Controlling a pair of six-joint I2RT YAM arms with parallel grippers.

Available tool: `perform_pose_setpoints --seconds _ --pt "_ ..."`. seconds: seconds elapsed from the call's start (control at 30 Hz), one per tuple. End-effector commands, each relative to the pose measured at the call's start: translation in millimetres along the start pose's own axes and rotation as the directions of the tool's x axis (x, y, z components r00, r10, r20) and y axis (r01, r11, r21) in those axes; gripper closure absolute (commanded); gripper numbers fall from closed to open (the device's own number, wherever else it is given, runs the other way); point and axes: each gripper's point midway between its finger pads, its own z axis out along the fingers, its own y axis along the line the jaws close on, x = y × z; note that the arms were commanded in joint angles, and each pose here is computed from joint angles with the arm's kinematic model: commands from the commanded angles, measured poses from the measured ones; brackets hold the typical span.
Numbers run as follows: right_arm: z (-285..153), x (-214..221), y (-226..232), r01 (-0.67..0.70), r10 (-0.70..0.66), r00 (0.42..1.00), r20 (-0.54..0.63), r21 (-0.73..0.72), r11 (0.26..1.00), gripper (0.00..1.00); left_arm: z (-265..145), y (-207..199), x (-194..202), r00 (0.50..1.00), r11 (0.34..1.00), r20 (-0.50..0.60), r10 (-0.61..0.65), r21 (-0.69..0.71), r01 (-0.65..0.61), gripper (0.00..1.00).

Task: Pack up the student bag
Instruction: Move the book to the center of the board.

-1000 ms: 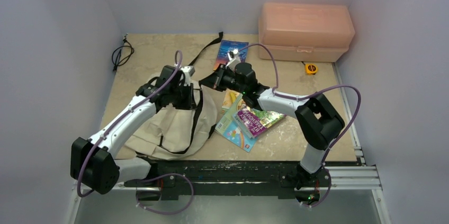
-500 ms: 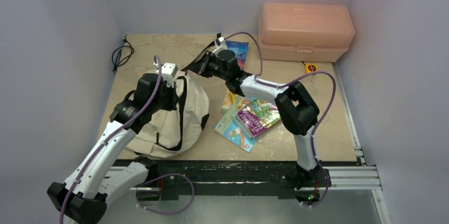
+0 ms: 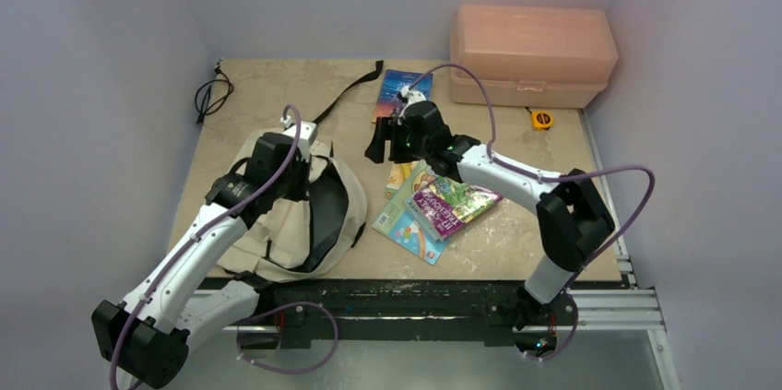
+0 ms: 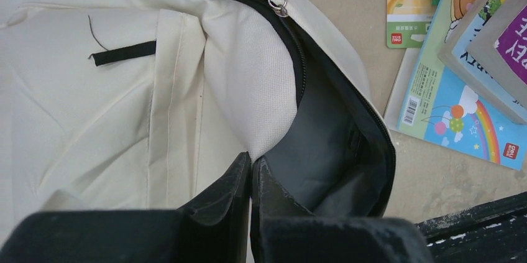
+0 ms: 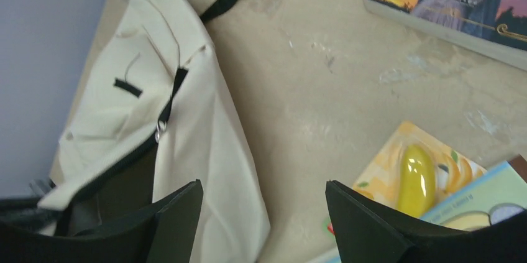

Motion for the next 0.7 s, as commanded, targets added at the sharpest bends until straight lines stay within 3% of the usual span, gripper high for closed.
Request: perform_pose_setpoints --seconds 0.0,0.13,0.3,0.5,0.67 --pt "-32 36 -11 0.196 -0.189 0.979 -0.080 0.081 0.977 0.22 -3 5 -10 0.999 0.999 0.045 0.023 -0.025 -0.022 1.00" --pt "-26 73 -8 0.231 -0.216 0.960 -0.175 0.069 0.971 0.28 -2 7 -7 1.000 0.999 0.015 0.027 -0.040 -0.026 1.00" --pt "-29 97 -34 0.211 -0.177 0.961 -0.213 0.152 0.966 0.56 -2 6 -3 1.000 0.999 -0.002 0.019 -0.032 -0.019 1.00" --pt "-42 112 -49 0.184 -0.152 0.970 -0.191 0.167 0.969 0.57 -2 2 -3 1.000 1.000 -0.003 0.017 -0.012 -0.017 1.00" --pt "-37 127 -83 0.194 -0.143 0.971 -0.189 0.282 0.940 0.55 -2 -1 -2 1.000 1.000 -0.013 0.016 0.003 -0.016 1.00"
